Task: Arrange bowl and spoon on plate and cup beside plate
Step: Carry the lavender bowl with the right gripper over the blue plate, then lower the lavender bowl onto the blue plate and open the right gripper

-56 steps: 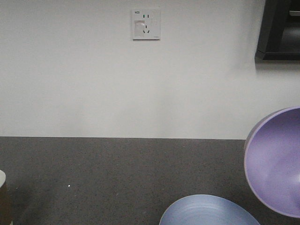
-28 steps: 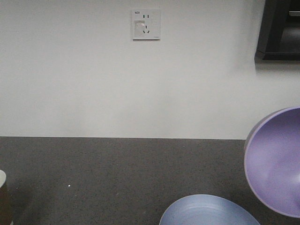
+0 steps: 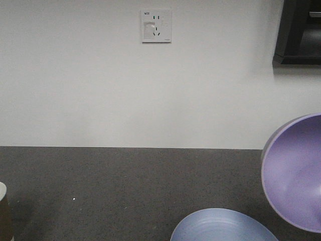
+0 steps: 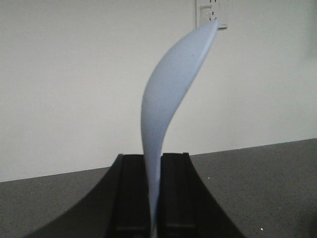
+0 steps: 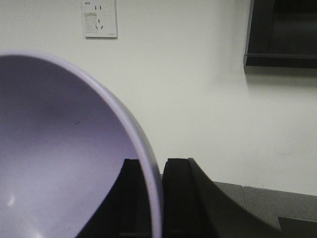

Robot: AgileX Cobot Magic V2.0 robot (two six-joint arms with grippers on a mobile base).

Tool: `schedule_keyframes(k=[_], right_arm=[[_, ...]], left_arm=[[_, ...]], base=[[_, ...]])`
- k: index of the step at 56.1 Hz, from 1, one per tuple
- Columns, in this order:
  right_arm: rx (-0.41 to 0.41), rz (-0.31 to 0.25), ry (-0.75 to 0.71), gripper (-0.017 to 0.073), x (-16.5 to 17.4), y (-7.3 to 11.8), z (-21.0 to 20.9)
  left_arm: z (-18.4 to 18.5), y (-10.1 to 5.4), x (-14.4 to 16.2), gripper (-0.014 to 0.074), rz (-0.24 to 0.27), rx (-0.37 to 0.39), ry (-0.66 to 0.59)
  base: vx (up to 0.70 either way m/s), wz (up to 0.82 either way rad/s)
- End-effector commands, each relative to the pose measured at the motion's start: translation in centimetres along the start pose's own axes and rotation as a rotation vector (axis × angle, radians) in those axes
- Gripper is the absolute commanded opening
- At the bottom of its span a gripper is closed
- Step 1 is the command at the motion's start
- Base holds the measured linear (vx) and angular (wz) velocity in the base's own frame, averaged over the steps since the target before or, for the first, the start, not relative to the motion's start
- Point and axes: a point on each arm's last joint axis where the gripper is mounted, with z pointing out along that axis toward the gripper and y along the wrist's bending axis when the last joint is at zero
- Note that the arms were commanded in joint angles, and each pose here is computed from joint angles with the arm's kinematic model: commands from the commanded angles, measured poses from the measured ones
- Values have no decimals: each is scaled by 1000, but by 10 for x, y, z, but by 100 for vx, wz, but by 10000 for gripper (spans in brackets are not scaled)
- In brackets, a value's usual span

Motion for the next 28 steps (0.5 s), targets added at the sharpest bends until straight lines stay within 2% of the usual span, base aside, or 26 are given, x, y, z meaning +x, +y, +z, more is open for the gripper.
schedule_keyframes(k=[1, 10, 16, 19, 23, 28], right_arm=[[6, 36, -37, -8, -11, -1, 1], [-76, 147, 66, -8, -3, 5, 23], [-157, 207, 272, -8, 11, 8, 53], [-184, 218, 384, -8, 17, 8, 66], [-186, 252, 570, -8, 30, 5, 88], [-161, 245, 737, -8, 41, -2, 109]], left_arm=[[-2, 3, -14, 3, -19, -34, -86], [-2, 3, -14, 3, -19, -32, -83], [-2, 3, -14, 3, -15, -33, -83], [-2, 3, -14, 3, -15, -33, -83], [-2, 3, -14, 3, -15, -36, -86], [-2, 3, -14, 3, -15, -38, -89]], base=[[0, 0], [0, 0], [0, 0], [0, 0], [0, 0], [0, 0]])
